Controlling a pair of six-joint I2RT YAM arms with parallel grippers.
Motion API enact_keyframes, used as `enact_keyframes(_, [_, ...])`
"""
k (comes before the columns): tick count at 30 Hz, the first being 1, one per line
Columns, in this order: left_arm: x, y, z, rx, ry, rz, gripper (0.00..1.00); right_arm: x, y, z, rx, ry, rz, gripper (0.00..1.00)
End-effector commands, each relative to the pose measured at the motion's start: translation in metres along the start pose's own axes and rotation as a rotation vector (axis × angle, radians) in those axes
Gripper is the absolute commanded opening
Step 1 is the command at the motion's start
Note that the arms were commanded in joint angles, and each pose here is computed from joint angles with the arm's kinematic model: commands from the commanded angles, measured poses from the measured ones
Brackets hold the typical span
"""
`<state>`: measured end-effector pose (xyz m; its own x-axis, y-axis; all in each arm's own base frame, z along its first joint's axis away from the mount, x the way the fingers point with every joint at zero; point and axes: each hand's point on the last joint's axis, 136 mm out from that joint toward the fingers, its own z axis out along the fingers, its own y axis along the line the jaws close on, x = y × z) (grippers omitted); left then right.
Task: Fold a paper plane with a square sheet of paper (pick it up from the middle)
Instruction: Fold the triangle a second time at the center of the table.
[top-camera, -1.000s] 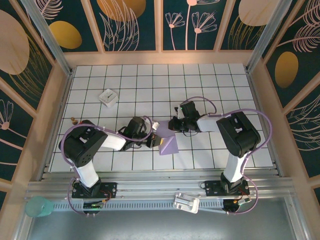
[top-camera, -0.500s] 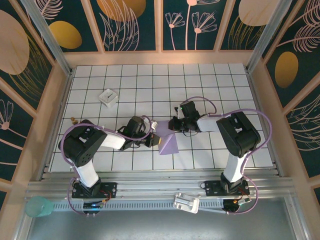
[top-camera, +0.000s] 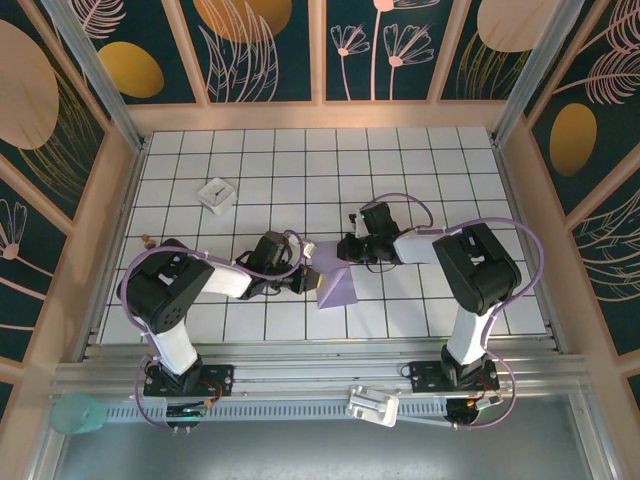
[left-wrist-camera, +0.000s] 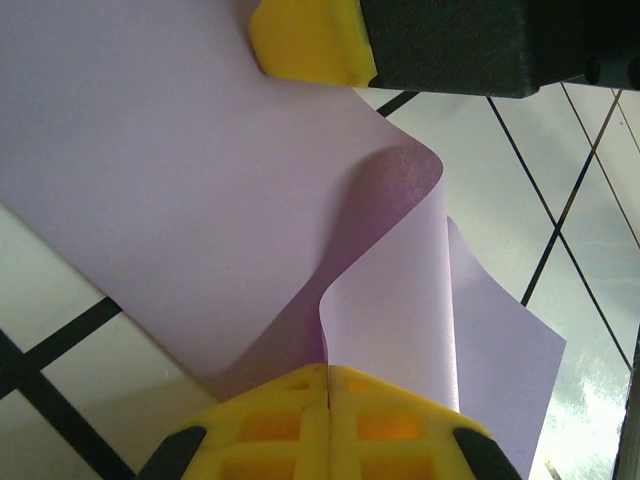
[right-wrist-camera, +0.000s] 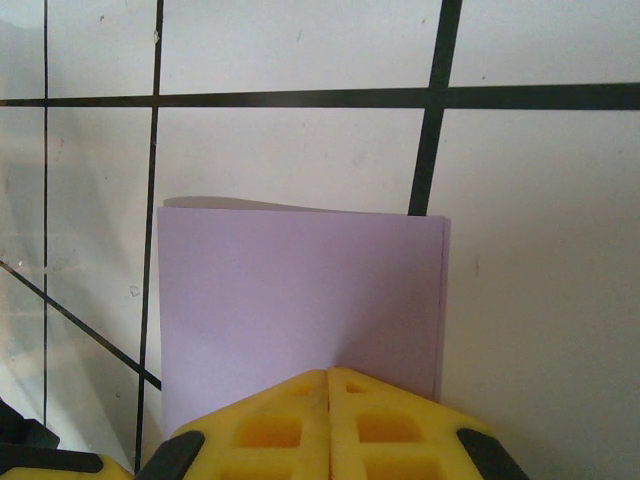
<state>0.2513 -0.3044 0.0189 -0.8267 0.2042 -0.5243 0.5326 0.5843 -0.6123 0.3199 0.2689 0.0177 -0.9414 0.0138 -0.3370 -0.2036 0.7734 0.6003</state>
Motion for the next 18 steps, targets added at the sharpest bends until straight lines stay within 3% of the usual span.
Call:
enact_keyframes(1, [0.0012,0.0055,0.0000,-0.018,0.008,-0.006,0.00,0.0261,-0.0346,0.0090,0.103,0.071,0.034,0.07])
enact_keyframes(18, [0.0100,0.0042,-0.0012,0.005,0.009,-0.056,0.00,0.0255,-0.0360,0.0109,0.104,0.071,0.038,0.06])
